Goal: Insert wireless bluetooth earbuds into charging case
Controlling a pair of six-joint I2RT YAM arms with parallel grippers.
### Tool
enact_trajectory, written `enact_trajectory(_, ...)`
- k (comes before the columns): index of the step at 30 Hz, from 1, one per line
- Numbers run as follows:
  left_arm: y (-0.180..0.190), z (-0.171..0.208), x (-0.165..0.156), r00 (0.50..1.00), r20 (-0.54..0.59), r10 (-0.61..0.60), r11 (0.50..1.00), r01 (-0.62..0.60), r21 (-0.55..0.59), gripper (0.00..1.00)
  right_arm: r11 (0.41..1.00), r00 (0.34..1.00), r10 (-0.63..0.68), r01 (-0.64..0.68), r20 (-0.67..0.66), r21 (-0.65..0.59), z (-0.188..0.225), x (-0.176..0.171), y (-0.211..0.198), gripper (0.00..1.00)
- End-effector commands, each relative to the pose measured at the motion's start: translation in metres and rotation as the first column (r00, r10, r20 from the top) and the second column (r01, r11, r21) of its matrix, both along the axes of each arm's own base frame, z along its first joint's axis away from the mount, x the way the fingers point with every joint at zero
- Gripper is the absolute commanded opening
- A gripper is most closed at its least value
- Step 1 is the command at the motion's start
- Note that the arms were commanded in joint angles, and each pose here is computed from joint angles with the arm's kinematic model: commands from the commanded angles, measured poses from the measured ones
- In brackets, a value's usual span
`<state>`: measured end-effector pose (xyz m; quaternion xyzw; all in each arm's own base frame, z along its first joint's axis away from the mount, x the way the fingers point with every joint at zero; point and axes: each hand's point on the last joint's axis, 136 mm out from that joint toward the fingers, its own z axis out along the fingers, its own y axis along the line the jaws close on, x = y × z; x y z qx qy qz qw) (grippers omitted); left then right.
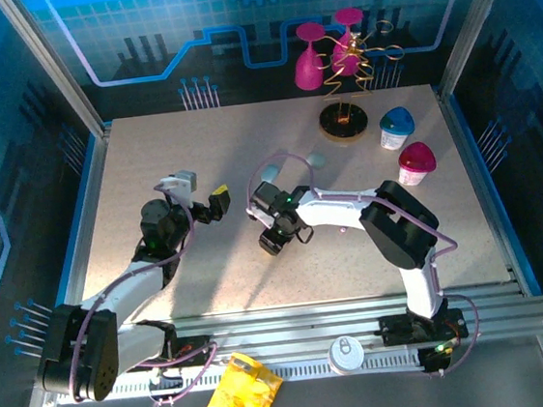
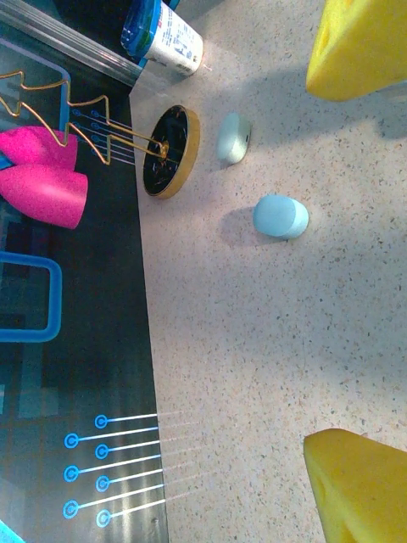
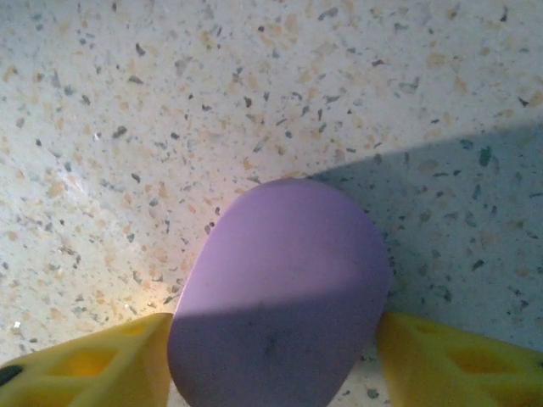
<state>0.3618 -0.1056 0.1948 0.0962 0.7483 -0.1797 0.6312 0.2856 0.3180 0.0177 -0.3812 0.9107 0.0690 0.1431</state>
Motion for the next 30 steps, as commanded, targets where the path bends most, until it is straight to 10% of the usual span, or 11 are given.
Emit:
enact_trajectory(1,0.004,-0.001,-0.002,1.000,0.004,0.015,1.000,-0.015,-0.019,0.99,0.992,0.991,-0.110,0.105,0.071,0.073,0.017,0.007,0.010,0.70)
enact_trajectory(7,0.004,0.003,-0.002,1.000,0.013,0.014,1.000,-0.014,-0.021,0.99,0.941,0.942,-0.321,0.305,0.102,0.143,0.019,0.009,0.008,0.67)
enact_trajectory(19,0.003,0.000,-0.004,1.000,0.005,0.008,1.000,-0.008,-0.026,1.00,0.961,0.959,-0.265,0.255,0.097,0.104,0.016,-0.005,0.005,0.37)
enact_trajectory(26,-0.011,0.007,-0.008,0.996,0.033,-0.082,0.996,0.083,-0.017,0.99,0.979,0.986,0.045,-0.076,0.161,0.190,0.053,-0.013,0.007,0.22)
enact_trajectory(30,-0.048,0.023,-0.029,0.938,0.081,-0.338,0.941,0.338,0.016,0.99,0.912,0.960,0.220,-0.265,0.172,0.312,0.097,-0.030,-0.002,0.21)
